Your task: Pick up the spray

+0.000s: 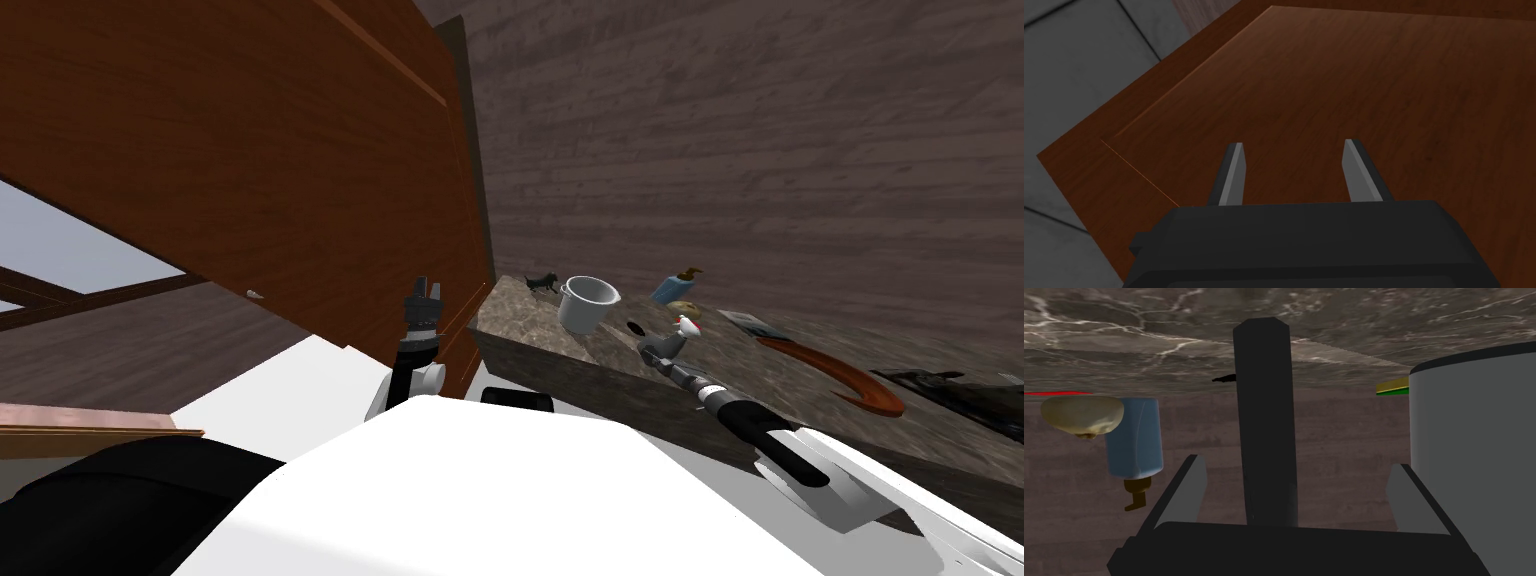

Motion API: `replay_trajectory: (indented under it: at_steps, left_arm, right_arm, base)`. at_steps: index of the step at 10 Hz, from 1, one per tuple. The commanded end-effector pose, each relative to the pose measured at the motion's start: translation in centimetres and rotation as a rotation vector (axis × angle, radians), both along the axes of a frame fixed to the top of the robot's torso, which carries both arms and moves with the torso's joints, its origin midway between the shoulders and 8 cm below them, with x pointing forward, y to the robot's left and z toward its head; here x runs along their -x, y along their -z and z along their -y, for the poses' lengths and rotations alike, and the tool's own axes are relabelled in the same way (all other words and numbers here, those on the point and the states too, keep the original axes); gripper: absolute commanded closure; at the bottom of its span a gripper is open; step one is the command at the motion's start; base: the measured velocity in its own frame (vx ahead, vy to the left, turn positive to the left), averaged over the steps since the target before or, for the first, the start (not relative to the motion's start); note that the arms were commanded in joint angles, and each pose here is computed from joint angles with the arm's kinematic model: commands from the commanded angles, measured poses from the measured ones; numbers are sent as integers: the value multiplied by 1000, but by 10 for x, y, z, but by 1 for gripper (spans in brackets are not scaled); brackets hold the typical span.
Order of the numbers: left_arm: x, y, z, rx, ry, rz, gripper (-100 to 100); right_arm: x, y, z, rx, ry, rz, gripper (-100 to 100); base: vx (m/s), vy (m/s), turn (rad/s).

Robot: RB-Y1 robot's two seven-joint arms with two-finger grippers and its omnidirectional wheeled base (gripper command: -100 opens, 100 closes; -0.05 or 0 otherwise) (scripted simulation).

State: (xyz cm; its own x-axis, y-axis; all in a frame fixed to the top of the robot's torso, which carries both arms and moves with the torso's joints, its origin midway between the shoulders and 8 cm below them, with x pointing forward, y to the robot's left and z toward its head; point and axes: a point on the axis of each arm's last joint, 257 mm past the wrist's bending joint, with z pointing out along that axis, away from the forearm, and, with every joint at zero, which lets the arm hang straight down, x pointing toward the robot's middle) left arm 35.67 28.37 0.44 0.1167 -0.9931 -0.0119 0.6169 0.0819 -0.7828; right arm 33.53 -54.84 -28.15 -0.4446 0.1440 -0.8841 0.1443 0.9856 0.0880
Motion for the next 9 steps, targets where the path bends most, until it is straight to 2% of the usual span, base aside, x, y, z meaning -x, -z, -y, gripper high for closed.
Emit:
replay_trajectory:
  at_steps: [1,2,3,4,6,7,8,9]
  left_arm:
    - [0,0,0,0,0,0,0]
    - [0,0,0,0,0,0,0]
    - [0,0,0,0,0,0,0]
    - [0,0,0,0,0,0,0]
    - [0,0,0,0,0,0,0]
    - [0,0,0,0,0,0,0]
    - [0,0,0,0,0,0,0]
    - [0,0,0,0,0,0,0]
  right_arm:
    - [-11,-1,6,4,-3,12,-100]
    - [-9,1,14,11,11,6,-100]
    - [-19,3,3,4,-49,-5,-100]
    - [-24,2,6,2,-55,4,-100]
    - [-27,1,20,15,-33,6,-100]
    - [-37,1,14,15,-86,-4,-100]
    - [-43,-3,18,16,-89,9,-100]
    - [-44,-4,28,25,-71,9,-100]
  base:
    - [16,49,9]
    - [3,1,28]
    - [36,51,-314]
    - [28,77,-177]
    - [11,23,35]
    - [41,62,-252]
    - [34,85,-197]
    - [14,45,-11]
